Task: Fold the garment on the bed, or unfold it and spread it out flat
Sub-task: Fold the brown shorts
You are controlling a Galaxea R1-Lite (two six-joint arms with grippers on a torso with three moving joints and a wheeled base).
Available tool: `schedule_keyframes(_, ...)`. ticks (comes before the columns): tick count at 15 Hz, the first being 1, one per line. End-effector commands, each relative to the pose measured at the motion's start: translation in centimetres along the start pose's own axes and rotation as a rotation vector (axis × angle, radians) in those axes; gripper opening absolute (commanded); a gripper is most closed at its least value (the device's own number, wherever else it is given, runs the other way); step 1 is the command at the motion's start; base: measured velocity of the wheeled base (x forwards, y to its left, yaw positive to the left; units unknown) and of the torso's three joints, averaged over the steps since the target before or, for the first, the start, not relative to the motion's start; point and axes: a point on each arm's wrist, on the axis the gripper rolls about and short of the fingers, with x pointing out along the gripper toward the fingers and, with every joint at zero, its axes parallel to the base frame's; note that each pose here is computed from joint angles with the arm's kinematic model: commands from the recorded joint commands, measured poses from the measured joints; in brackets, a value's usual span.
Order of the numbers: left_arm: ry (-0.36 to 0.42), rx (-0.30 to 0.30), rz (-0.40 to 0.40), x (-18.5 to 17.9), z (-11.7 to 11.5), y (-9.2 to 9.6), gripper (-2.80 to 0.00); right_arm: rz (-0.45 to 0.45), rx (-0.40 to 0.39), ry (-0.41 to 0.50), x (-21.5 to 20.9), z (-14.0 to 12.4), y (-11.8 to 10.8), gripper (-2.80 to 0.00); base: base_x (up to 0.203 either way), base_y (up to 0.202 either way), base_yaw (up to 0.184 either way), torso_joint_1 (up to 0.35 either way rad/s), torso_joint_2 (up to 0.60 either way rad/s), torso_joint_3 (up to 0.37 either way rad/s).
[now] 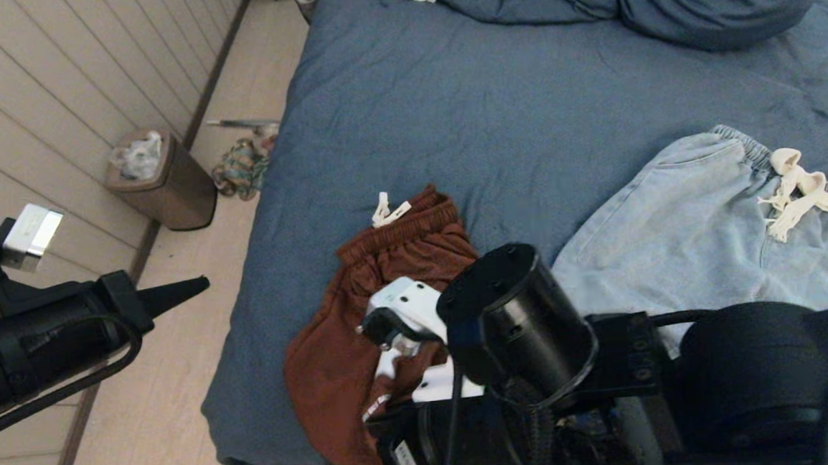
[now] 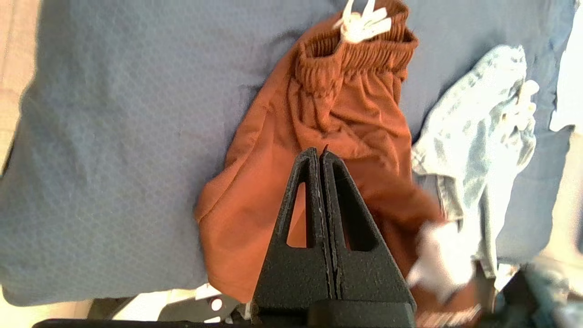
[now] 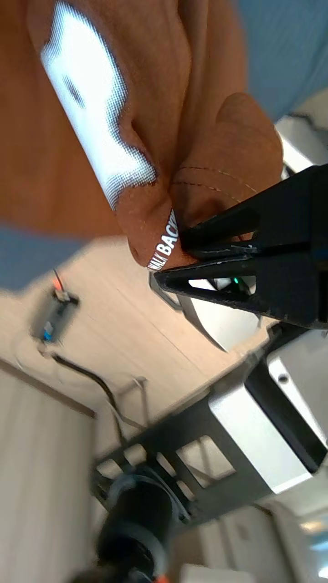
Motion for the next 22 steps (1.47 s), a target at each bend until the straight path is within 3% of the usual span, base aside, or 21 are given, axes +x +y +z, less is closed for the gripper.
schedule_keyframes(1,-0.013,0.002,-0.007,-0.3,0.1,-0.1,-2.80,0.034,-0.042,0.070,2.7,-1.2,1.3,-2.80,0.000,0.000,0.000,0.000,0.00,0.000)
schedule_keyframes(6,-0.003,-0.002,-0.002,0.0,0.0,0.1,-2.80,0.017,-0.083,0.162,5.0,-2.8,1.1,-2.80,0.000,0.000,0.000,0.000,0.00,0.000)
schedule_keyframes(7,0.000,-0.003,-0.001,0.0,0.0,0.1,-2.80,0.007,-0.082,0.177,5.4,-3.0,1.1,0.00,0.000,0.000,0.000,0.000,0.00,0.000)
schedule_keyframes(13,0.004,-0.004,0.000,0.1,-0.1,0.1,-2.80,0.006,-0.107,0.141,3.9,-2.3,0.8,0.00,0.000,0.000,0.000,0.000,0.00,0.000)
schedule_keyframes(18,0.021,-0.013,0.012,0.9,0.0,0.6,-2.80,-0.084,-0.028,0.029,1.1,0.4,-3.2,0.00,0.000,0.000,0.000,0.000,0.00,0.000)
schedule_keyframes(19,0.032,-0.017,0.018,1.6,0.1,0.8,-2.80,-0.115,-0.005,0.008,0.8,1.0,-4.5,-2.80,0.000,0.000,0.000,0.000,0.00,0.000)
schedule_keyframes(22,0.031,-0.005,0.007,4.2,1.8,1.0,-2.80,-0.222,0.070,-0.100,0.1,4.3,-9.2,-2.80,0.000,0.000,0.000,0.000,0.00,0.000)
